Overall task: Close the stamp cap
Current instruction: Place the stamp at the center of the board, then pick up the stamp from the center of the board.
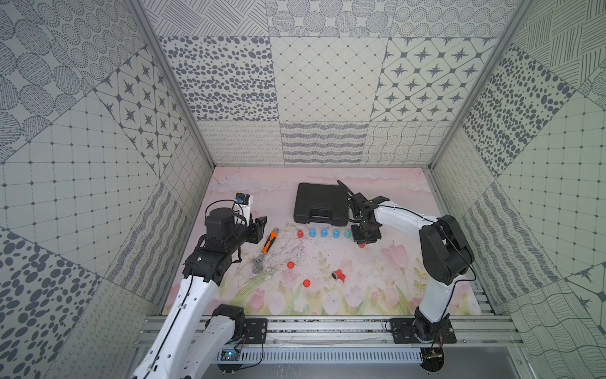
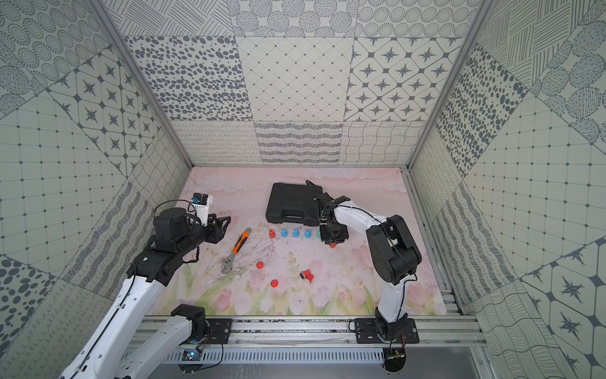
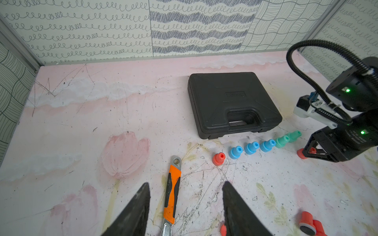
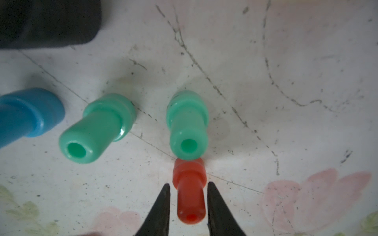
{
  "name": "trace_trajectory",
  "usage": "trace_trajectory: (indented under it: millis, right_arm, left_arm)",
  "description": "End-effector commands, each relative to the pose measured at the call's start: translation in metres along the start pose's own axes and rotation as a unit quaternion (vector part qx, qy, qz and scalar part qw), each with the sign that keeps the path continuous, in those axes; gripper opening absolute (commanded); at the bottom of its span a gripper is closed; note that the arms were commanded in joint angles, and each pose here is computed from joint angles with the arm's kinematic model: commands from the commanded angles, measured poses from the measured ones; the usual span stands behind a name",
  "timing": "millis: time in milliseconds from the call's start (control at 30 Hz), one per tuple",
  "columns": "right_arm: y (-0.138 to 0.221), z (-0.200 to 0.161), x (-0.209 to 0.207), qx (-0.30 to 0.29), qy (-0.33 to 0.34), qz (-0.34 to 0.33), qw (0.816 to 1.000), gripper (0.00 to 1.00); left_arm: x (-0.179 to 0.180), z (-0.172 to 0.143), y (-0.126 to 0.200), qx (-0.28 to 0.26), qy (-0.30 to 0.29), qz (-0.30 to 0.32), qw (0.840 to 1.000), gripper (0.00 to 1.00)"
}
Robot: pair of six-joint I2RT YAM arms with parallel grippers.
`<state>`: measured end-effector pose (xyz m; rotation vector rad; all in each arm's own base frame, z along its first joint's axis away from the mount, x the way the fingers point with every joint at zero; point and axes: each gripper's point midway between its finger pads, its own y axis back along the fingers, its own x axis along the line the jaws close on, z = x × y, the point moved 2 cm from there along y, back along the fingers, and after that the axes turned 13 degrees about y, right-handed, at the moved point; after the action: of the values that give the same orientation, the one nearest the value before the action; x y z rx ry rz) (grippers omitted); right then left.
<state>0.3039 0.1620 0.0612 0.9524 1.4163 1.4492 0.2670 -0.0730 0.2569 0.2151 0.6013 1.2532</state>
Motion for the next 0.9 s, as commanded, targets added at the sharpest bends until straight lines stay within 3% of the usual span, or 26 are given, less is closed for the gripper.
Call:
trace_trajectory:
  millis: [0,367,667,867]
  right_arm:
    - [0.015,0.0,-0.003,-0.014,0.0,-0.002,1.0,0.35]
    - [0.069,0.001,-0.005,-0.058,0.009,-0.021,0.998,0.36]
    - [0.094,0.001,0.036,-0.079,0.058,-0.008,0.995,0.36]
    - [0.093,-0.009,0.075,-0.067,0.092,0.012,0.993,0.36]
  left_arm:
    - [0.001,0.001,0.0,-0.002,-0.006,0.003,1.0,0.57]
    - [0.002,0.001,-0.001,-0.001,-0.005,0.004,1.0,0.57]
    - [0.003,0.0,-0.002,0.0,-0.005,0.006,1.0,0.57]
    - [0.003,-0.001,-0.002,0.002,-0.005,0.006,1.0,0.57]
